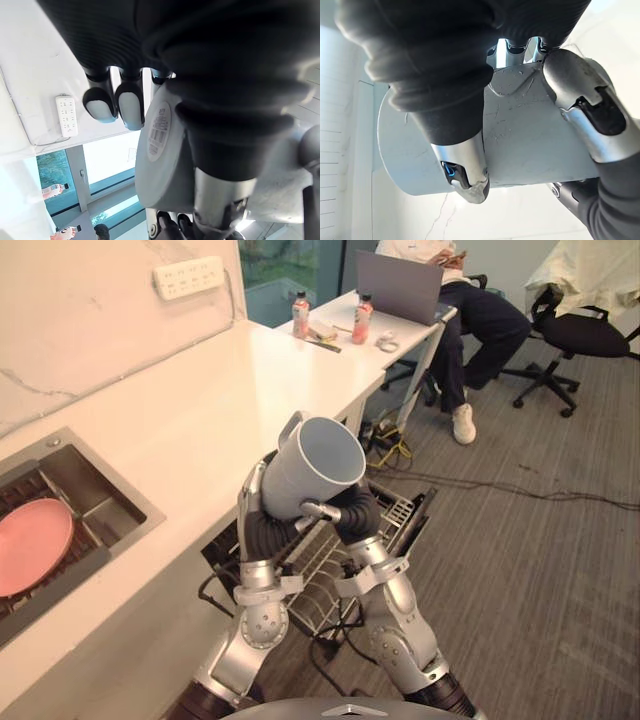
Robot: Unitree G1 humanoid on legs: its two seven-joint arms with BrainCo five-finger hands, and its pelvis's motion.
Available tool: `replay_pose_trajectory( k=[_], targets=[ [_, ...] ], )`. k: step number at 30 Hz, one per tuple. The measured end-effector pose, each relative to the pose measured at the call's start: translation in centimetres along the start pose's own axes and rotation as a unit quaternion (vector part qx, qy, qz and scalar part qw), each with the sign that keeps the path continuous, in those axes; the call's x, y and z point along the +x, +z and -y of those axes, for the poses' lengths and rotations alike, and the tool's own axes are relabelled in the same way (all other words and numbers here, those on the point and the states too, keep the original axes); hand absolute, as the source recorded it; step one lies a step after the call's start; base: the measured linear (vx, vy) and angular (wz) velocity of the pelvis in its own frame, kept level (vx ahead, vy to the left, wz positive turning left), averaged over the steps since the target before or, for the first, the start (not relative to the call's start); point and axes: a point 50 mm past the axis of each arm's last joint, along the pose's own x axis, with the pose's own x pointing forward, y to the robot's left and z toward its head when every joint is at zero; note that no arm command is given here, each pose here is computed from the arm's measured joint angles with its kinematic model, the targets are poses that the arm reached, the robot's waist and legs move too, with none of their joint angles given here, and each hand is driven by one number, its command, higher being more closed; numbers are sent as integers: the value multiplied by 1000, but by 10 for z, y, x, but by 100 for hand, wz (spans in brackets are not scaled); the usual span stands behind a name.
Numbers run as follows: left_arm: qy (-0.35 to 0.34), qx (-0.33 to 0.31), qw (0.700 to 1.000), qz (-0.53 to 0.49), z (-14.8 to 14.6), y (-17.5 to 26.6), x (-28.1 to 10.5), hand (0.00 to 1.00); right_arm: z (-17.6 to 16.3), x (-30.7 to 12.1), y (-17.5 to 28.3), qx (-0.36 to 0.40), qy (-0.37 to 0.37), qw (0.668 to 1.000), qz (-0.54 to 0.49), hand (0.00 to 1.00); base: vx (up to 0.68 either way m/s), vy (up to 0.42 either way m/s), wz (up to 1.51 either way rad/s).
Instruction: Walk over to the sink, pick up the cup, carry it to the dishwasher, place the cup inside the dishwasher, then close the dishwasher door
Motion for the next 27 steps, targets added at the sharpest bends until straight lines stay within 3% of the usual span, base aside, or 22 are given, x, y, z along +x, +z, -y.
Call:
replay_pose_trajectory(
  k=[9,10,17,27],
  targets=[
    [-1,1,1000,-11,1,-4,-2,100,0,0,0,-33,-18,999,-1,100,0,-1,0],
    [-2,1,1000,-11,1,-4,-2,0,0,0,0,-37,-21,999,1,100,-6,-7,6],
    [-20,8,998,-52,1,-17,-10,0,15,-1,10,-51,-71,996,27,100,-4,1,7],
    [38,32,994,-101,-26,-36,-12,0,52,-11,30,-114,-163,979,48,100,0,1,1]
  ],
)
